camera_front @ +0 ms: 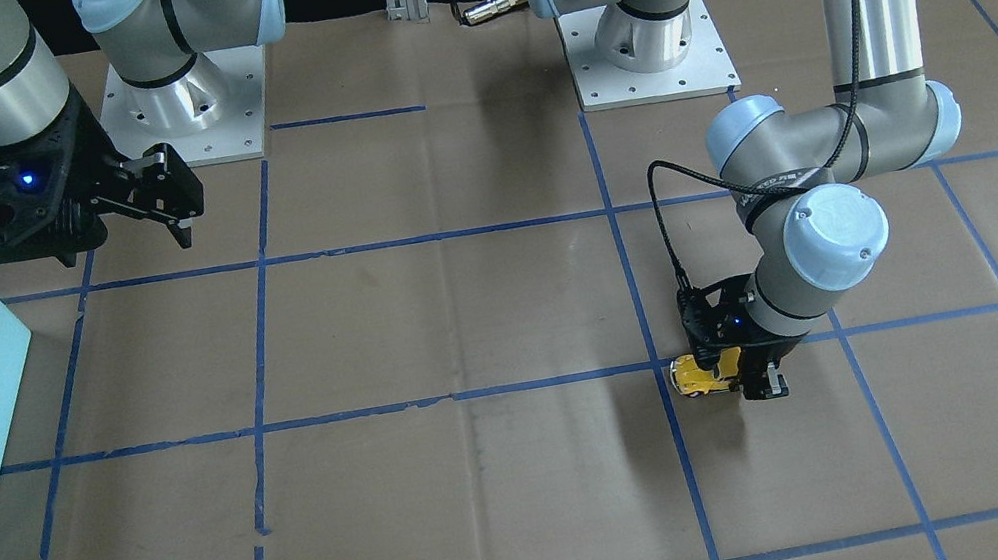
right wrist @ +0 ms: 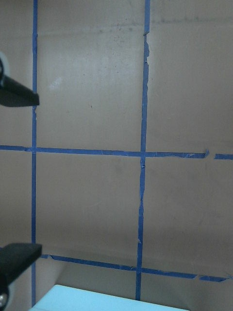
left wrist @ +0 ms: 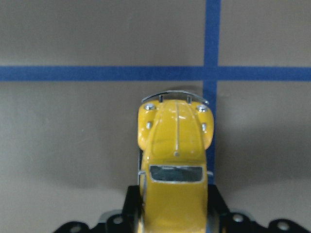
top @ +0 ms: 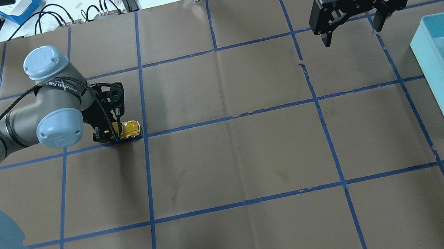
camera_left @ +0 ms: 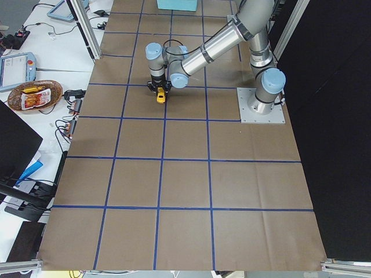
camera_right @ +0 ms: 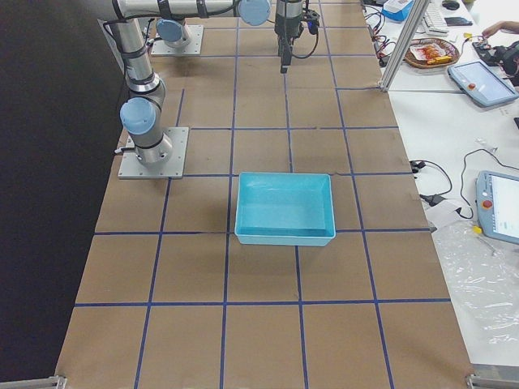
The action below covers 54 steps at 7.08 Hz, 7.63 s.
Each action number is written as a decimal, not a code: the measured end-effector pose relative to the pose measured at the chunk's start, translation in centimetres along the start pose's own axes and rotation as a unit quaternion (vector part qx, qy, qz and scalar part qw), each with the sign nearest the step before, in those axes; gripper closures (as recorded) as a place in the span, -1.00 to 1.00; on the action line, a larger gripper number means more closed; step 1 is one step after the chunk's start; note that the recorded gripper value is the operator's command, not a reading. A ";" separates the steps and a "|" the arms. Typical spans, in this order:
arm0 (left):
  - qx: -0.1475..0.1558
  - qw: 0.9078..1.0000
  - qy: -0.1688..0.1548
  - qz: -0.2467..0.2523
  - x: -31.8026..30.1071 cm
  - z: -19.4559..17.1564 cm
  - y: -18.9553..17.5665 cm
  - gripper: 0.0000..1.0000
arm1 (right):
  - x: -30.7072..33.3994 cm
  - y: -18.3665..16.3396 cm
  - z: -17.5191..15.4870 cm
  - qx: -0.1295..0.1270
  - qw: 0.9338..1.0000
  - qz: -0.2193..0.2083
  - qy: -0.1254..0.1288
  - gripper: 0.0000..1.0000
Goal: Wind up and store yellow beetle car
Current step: 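Drag the held car backward toward the robot with the left gripper, then release the car and lift the left gripper away, then move the right gripper over the car beside the blue bin, then lower the right gripper and close it on the yellow car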
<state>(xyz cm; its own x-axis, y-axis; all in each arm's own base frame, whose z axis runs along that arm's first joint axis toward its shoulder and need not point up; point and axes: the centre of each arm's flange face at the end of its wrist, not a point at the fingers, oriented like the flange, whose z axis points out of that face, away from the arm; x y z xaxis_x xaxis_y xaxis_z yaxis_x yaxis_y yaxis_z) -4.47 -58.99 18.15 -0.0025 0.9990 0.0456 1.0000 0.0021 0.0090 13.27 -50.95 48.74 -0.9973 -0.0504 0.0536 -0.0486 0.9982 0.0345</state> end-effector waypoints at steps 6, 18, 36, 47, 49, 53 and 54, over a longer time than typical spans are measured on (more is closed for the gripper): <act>0.005 1.000 0.000 0.007 -0.1 0.1 7.8 1.00 | 0.1 0.0 0.0 0.000 1.000 0.001 0.001 -0.99; 0.000 1.000 -0.018 -0.014 -0.4 -1.4 16.2 -1.00 | 0.2 -0.1 0.2 -0.002 1.000 0.002 0.001 -0.99; 0.008 0.699 -0.018 -0.715 8.7 -29.4 -8.1 -1.00 | 0.2 -0.3 0.3 -0.001 1.000 0.002 0.002 -0.99; 0.012 0.695 -0.035 -0.718 11.3 -30.7 -7.1 -1.00 | 14.6 -7.5 10.4 -0.066 0.874 0.480 0.037 -0.98; 0.012 0.694 -0.036 -0.719 11.2 -30.7 -6.9 -1.00 | 15.9 -9.7 13.9 -0.053 0.821 0.562 0.084 -0.99; 0.016 0.694 -0.032 -0.719 11.3 -30.8 -7.0 -1.00 | 17.4 -11.0 16.3 -0.023 0.730 0.665 0.152 -0.99; 0.017 0.694 -0.031 -0.719 11.4 -30.9 -7.0 -1.00 | 17.7 -11.7 16.6 -0.019 0.724 0.672 0.154 -0.99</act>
<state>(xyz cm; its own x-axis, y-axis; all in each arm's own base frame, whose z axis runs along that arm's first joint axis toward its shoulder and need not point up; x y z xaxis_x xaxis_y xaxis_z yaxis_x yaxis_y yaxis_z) -11.80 -49.03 49.48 -0.9989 -0.0360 -0.0297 -0.0353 0.9991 -0.0229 -4.71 -63.01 32.74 -0.0816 0.9557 0.2829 0.9619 0.1498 -0.2287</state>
